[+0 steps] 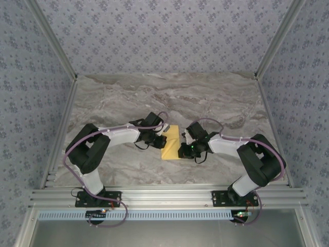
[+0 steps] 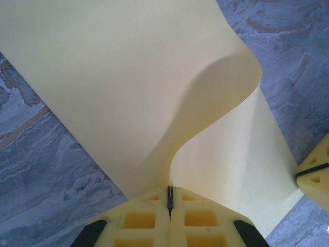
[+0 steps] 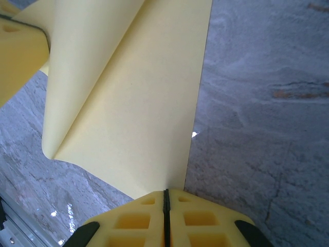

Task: Fold a paper plane with a square sheet of paper (fold left side to right side)
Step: Fold the triangle a second time at the center of the table.

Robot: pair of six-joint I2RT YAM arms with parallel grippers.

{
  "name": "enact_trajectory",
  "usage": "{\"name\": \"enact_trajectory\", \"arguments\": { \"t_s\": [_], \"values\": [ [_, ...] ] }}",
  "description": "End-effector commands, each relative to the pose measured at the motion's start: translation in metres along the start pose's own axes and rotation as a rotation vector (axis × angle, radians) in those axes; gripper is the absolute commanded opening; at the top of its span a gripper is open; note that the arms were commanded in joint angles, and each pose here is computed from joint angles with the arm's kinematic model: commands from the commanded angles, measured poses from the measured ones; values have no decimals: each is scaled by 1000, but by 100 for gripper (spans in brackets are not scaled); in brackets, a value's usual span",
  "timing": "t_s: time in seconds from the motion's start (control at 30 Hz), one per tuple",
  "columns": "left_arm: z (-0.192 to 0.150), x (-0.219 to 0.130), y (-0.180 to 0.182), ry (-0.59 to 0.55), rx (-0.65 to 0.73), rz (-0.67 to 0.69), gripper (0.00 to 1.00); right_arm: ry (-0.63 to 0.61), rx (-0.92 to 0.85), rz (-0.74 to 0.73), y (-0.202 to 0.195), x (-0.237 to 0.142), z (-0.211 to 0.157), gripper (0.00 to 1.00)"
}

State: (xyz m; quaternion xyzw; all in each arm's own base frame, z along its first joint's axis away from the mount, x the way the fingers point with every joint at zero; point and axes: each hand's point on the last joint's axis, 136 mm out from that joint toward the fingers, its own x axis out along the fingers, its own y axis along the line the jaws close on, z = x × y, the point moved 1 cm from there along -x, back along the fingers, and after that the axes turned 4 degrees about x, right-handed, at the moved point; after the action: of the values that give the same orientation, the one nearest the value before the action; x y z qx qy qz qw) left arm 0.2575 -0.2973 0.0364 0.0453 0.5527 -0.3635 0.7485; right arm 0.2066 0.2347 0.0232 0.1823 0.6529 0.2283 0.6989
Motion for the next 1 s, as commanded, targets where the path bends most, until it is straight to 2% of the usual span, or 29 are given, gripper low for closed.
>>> {"name": "enact_trajectory", "arguments": {
  "t_s": [0.0,0.33,0.6,0.8,0.97],
  "values": [
    [4,3,1,12,16,0,4,80,20,-99,-23,9,-22,10],
    [-3,10,2,38,10,-12,4,49,2,-35,-8,4,-14,10],
    [-2,10,0,41,17,-24,5,-41,-19,70,15,-19,7,11],
    [-3,10,0,45,19,-24,5,-155,34,246,43,-30,40,10],
    [-4,10,0,47,18,-24,5,-207,34,265,55,-28,67,10]
  ]
}}
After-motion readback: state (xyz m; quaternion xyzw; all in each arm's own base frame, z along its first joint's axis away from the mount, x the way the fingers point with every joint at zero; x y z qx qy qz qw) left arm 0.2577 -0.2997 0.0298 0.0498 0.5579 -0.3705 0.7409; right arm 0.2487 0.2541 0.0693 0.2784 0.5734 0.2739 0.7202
